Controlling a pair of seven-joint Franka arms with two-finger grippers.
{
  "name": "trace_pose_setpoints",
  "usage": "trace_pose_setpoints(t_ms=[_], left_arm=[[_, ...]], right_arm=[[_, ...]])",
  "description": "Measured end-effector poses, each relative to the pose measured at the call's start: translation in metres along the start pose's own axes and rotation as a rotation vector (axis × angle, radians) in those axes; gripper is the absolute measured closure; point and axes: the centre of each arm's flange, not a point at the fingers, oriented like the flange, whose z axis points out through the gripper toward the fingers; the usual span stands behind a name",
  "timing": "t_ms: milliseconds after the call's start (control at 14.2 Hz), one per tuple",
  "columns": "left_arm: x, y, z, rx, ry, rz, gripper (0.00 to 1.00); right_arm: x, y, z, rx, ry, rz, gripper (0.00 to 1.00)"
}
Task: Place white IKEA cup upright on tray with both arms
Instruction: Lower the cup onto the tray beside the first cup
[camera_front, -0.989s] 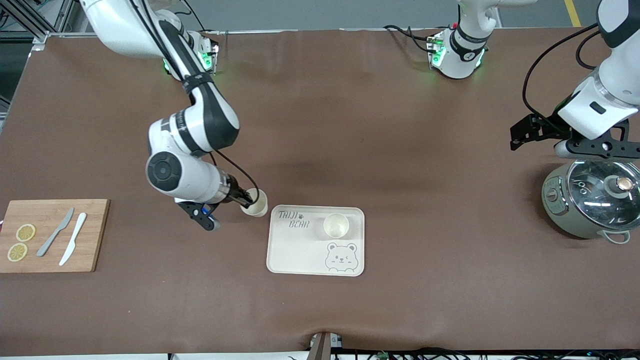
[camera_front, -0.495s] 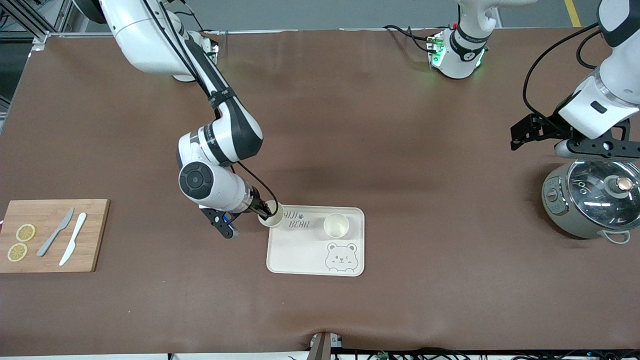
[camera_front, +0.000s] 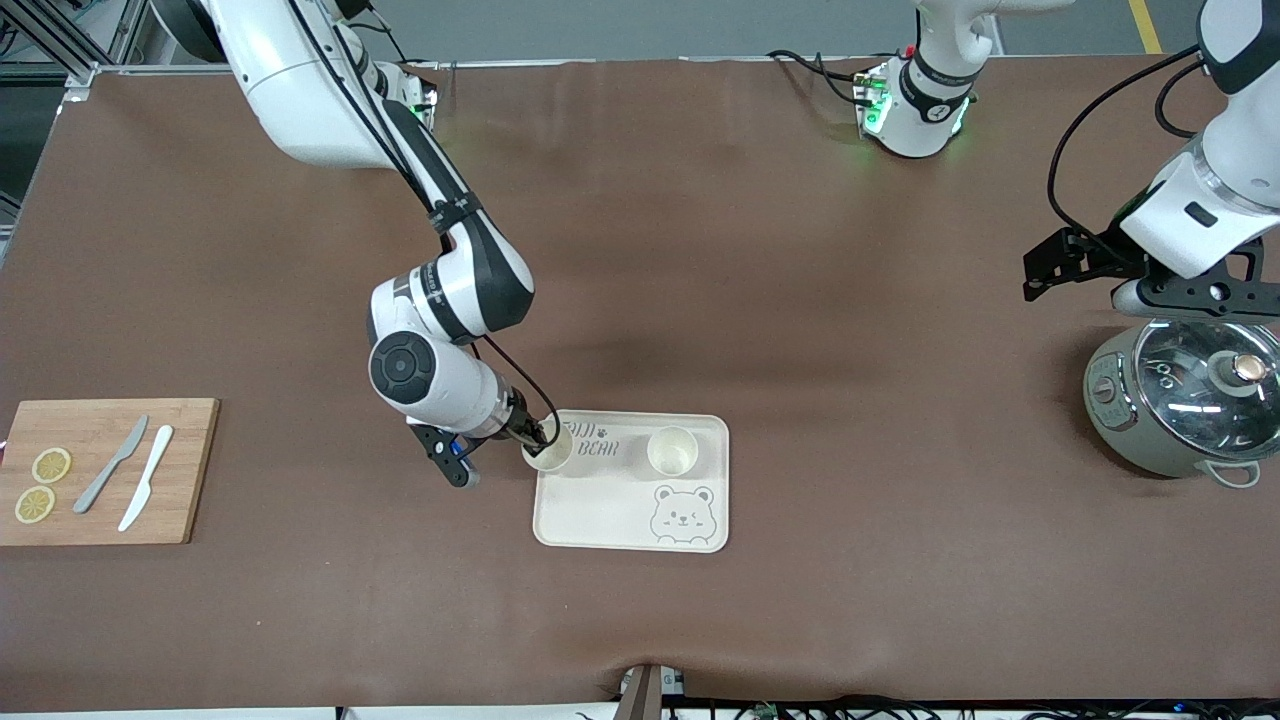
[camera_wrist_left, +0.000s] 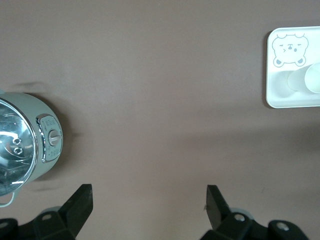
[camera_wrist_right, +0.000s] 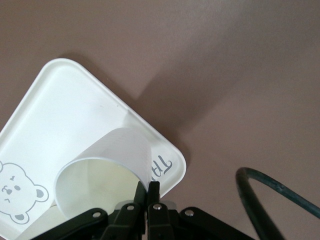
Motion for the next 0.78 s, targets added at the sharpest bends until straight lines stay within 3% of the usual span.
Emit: trace_pose_setpoints(t_ms=[353, 777], left_arm=[[0.000, -0.001, 0.001, 0.000, -0.001, -0.001, 0.00], [0.001, -0.002, 0.002, 0.000, -0.003, -0.004, 0.00]], right_arm=[[-0.031, -0.008, 0.028, -0.001, 0.004, 0.020, 0.97], [-0.033, -0.009, 0.038, -0.005, 0.006, 0.019, 0.97]])
